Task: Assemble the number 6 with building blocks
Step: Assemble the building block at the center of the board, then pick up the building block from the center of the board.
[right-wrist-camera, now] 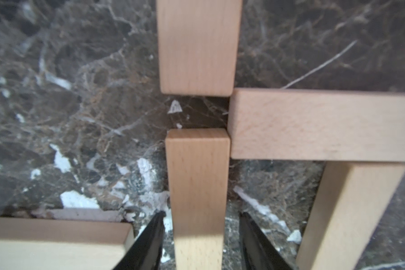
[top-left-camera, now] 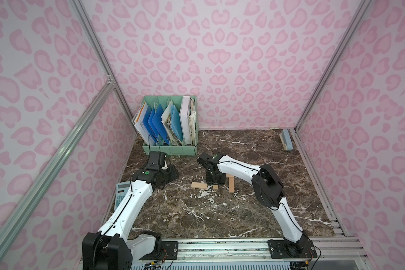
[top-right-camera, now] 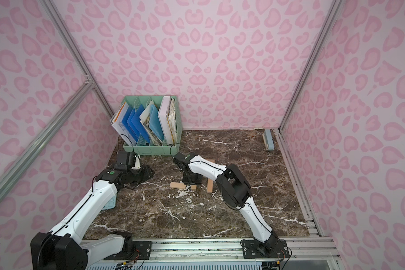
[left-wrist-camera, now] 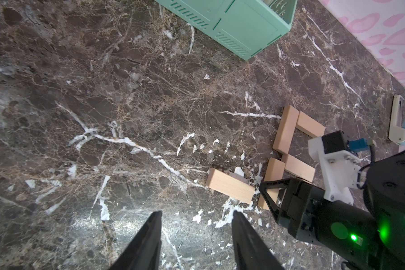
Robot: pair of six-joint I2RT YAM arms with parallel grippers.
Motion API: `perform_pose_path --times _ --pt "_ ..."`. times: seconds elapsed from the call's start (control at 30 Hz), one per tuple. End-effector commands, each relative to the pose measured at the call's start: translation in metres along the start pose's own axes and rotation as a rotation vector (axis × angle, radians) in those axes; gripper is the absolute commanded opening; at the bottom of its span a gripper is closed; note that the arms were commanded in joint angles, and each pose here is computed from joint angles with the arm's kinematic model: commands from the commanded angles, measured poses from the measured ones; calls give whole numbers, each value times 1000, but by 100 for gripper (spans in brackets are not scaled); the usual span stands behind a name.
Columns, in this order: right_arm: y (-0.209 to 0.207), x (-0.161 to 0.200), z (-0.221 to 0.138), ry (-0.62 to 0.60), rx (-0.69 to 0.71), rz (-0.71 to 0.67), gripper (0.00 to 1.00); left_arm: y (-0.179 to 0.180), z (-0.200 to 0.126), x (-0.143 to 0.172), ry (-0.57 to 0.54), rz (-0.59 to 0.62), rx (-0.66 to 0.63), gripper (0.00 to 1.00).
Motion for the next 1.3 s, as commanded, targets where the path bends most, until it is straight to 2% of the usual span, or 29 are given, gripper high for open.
perform_pose_path --times 0.0,0.17,0.23,0.3,0.5,0.73,0.9,0.97,1.0,1.27 --pt "2 -1 -15 -22 19 -24 59 -2 -2 -1 -2 7 7 53" --pt "9 -16 -65 -136 32 -67 61 -3 -4 -2 -9 12 5 52" --pt "11 -23 -93 -213 -23 -113 62 -3 -6 -3 -16 14 2 52" --pt "14 -28 -102 -245 -102 -224 63 -5 -9 -5 -28 12 8 52" --pt "18 -24 -74 -186 -154 -474 69 -10 -18 -10 -61 4 27 52" --pt "39 -9 -75 -212 -158 -696 67 -12 -29 -15 -105 -5 28 52" --pt "54 2 -60 -192 -189 -837 67 -9 -32 -18 -121 -22 32 52" --pt "61 5 -57 -197 -207 -886 66 -8 -33 -17 -123 -27 29 52" --pt "65 6 -43 -173 -203 -906 66 -7 -33 -17 -125 -29 29 52" --pt "72 8 -18 -125 -152 -971 63 -2 -38 -14 -136 -30 14 52"
Point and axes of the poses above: each gripper's point midway between its finger pads, its own z axis out along the fingers, its own y axis along the line the jaws close on, x = y × z, the point moved 10 cm from there along -z, back along the fingers, and after that the axes turned 10 degrees about -z, right-handed, at the moved point
